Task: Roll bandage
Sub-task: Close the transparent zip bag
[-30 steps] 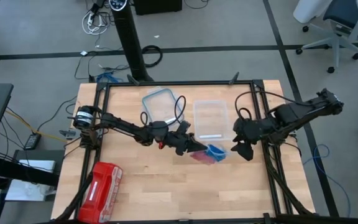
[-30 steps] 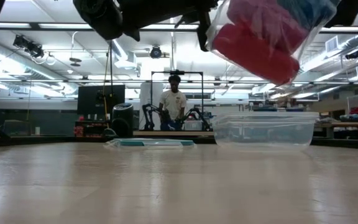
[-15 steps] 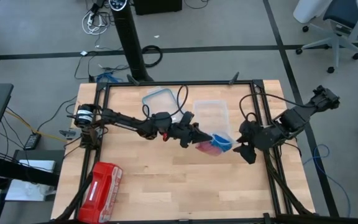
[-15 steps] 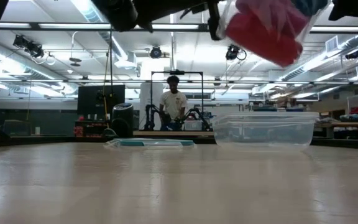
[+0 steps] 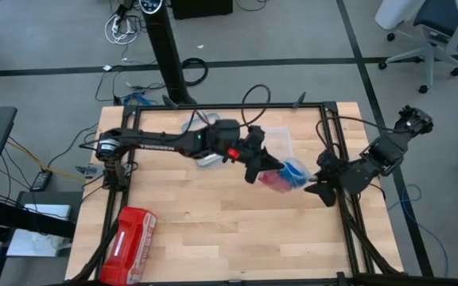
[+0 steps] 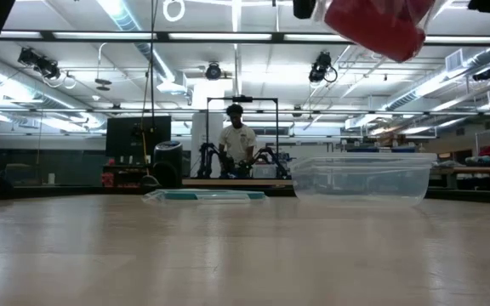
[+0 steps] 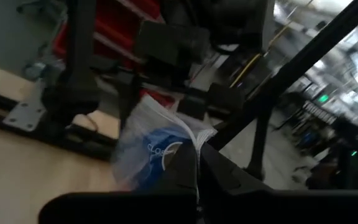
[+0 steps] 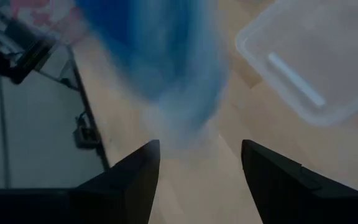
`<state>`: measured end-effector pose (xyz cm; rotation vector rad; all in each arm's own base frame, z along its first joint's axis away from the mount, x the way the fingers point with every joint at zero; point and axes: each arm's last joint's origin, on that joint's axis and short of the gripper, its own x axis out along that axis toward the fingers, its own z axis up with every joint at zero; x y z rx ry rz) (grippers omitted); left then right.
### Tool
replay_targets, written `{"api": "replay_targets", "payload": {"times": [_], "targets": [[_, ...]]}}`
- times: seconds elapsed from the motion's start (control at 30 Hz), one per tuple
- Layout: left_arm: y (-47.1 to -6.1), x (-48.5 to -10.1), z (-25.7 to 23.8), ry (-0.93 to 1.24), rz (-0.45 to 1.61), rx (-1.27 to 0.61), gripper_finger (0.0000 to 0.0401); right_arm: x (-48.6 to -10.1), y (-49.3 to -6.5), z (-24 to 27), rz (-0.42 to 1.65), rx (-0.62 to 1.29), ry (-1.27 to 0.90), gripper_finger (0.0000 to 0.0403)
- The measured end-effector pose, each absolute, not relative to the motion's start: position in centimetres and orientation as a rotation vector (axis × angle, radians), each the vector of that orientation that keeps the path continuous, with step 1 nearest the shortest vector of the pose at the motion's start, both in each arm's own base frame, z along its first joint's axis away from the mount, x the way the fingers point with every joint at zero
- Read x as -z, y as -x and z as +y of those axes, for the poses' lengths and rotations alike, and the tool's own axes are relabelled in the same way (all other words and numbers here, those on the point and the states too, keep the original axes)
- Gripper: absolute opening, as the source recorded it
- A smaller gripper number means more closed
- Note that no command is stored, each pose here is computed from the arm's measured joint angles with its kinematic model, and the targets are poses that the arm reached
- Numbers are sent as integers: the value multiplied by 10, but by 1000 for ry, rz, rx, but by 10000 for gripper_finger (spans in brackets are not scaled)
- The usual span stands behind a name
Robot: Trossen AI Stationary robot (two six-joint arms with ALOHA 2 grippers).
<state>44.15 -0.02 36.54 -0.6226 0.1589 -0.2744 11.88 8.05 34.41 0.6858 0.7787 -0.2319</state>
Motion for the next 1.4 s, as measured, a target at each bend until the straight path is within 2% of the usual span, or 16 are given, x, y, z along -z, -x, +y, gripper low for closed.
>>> {"api": "replay_targets", "payload": {"times": [0.33,0.53,0.9,1.4], "targets": [[-429,-390,10,519,373,199,4,-344,-112,79,867,182,-729,227],[-419,-397,9,451,482,147,4,-349,-116,80,763,158,-679,226],[-407,-432,0,334,448,91,4,-353,-121,72,552,314,-477,226],[-403,-437,-1,351,459,82,4,-363,-133,65,414,367,-381,226]]}}
